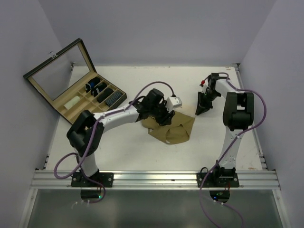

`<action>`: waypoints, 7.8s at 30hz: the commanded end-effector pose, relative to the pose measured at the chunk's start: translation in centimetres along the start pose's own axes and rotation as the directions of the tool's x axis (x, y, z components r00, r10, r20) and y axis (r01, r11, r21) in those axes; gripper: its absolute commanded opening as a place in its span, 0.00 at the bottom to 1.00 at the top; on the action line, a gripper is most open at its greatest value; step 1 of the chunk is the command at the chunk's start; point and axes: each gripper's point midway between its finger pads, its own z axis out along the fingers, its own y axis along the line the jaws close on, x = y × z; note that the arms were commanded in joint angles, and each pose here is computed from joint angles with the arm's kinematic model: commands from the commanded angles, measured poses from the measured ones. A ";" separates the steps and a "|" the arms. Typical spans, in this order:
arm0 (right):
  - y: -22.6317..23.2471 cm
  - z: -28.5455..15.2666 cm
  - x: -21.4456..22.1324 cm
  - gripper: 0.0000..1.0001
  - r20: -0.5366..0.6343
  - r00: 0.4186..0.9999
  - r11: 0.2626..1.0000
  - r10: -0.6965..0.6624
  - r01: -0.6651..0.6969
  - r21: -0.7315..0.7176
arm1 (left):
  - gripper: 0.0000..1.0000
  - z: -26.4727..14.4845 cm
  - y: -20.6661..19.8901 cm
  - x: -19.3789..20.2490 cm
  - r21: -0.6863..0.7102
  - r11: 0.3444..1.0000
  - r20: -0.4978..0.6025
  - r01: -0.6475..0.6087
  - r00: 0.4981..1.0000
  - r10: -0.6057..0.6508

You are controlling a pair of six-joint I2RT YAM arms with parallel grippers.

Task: Roll the underwear
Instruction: Flatten the underwear

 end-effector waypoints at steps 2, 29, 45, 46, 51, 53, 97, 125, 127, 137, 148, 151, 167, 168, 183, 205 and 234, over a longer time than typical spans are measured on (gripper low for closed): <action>0.4 -0.2 -1.0 0.10 0.009 0.998 0.996 0.057 -0.056 -0.074 | 0.45 3.0 -3.3 -4.5 -0.013 0.995 0.082 0.095 0.992 -0.094; 0.0 0.5 0.8 0.33 -0.089 0.990 0.966 0.113 -0.130 -0.225 | 0.41 16.5 -11.1 -3.9 -0.008 1.000 0.021 0.000 1.000 0.000; 0.1 -6.0 4.8 0.45 -0.104 0.995 0.975 -0.011 -0.012 -0.220 | 0.56 -2.9 -3.5 -6.2 -0.194 0.978 0.027 -0.078 0.996 0.085; 0.3 -5.9 5.2 0.45 -0.113 0.994 0.972 -0.012 -0.015 -0.233 | 0.57 -3.7 -2.4 -4.8 -0.193 0.979 0.009 -0.062 0.998 0.065; 0.9 -3.9 7.5 0.44 -0.198 0.980 0.965 -0.004 -0.048 -0.258 | 0.56 -7.3 3.5 -0.3 -0.159 0.985 0.020 0.072 0.997 -0.069; 1.0 -3.1 7.8 0.43 -0.209 0.978 0.967 -0.008 -0.045 -0.251 | 0.54 -7.2 4.3 2.1 -0.127 0.985 -0.004 0.115 0.993 -0.117; -2.7 -0.3 7.6 0.07 -0.228 0.963 0.985 -0.141 0.113 -0.132 | 0.40 -2.6 6.3 14.1 -0.170 0.926 -0.226 0.338 0.901 -0.371; 14.6 -3.2 -3.1 0.01 0.184 0.916 0.876 -0.357 0.397 -0.275 | 0.84 -6.6 -4.8 6.3 0.432 0.873 -0.024 0.228 0.970 -0.241; 15.6 -2.5 -3.5 0.00 0.200 0.918 0.874 -0.341 0.388 -0.292 | 0.92 -6.4 -5.3 6.1 0.459 0.851 -0.015 0.255 0.960 -0.279; 18.9 0.9 -3.7 0.00 0.206 0.919 0.864 -0.336 0.388 -0.321 | 0.98 -4.9 -5.0 6.6 0.442 0.832 -0.049 0.335 0.935 -0.351; 20.5 3.4 -3.2 0.00 0.193 0.919 0.858 -0.343 0.390 -0.335 | 0.98 -2.7 -3.2 8.4 0.338 0.868 -0.090 0.363 0.931 -0.354; 20.2 4.2 -3.2 0.00 0.184 0.923 0.867 -0.339 0.382 -0.320 | 1.00 -2.4 -3.0 8.2 0.334 0.870 -0.077 0.362 0.931 -0.358; 19.7 5.7 -3.1 0.00 0.156 0.926 0.881 -0.344 0.376 -0.288 | 1.00 -3.1 -3.1 6.6 0.342 0.886 -0.044 0.313 0.947 -0.317; 19.7 5.7 -3.1 0.00 0.154 0.926 0.880 -0.344 0.376 -0.289 | 1.00 -3.2 -3.0 6.5 0.342 0.887 -0.040 0.309 0.948 -0.315; 19.4 6.2 -2.7 0.00 0.136 0.924 0.879 -0.358 0.383 -0.283 | 1.00 -2.3 -3.1 6.4 0.368 0.878 -0.045 0.305 0.949 -0.311; 19.3 6.3 -2.8 0.00 0.131 0.922 0.883 -0.365 0.388 -0.265 | 0.96 -2.7 -3.9 7.0 0.375 0.884 -0.064 0.279 0.959 -0.275; 18.8 6.8 -2.8 0.00 0.116 0.923 0.887 -0.368 0.386 -0.252 | 0.99 -1.9 -3.6 10.8 0.300 0.908 -0.143 0.291 0.955 -0.259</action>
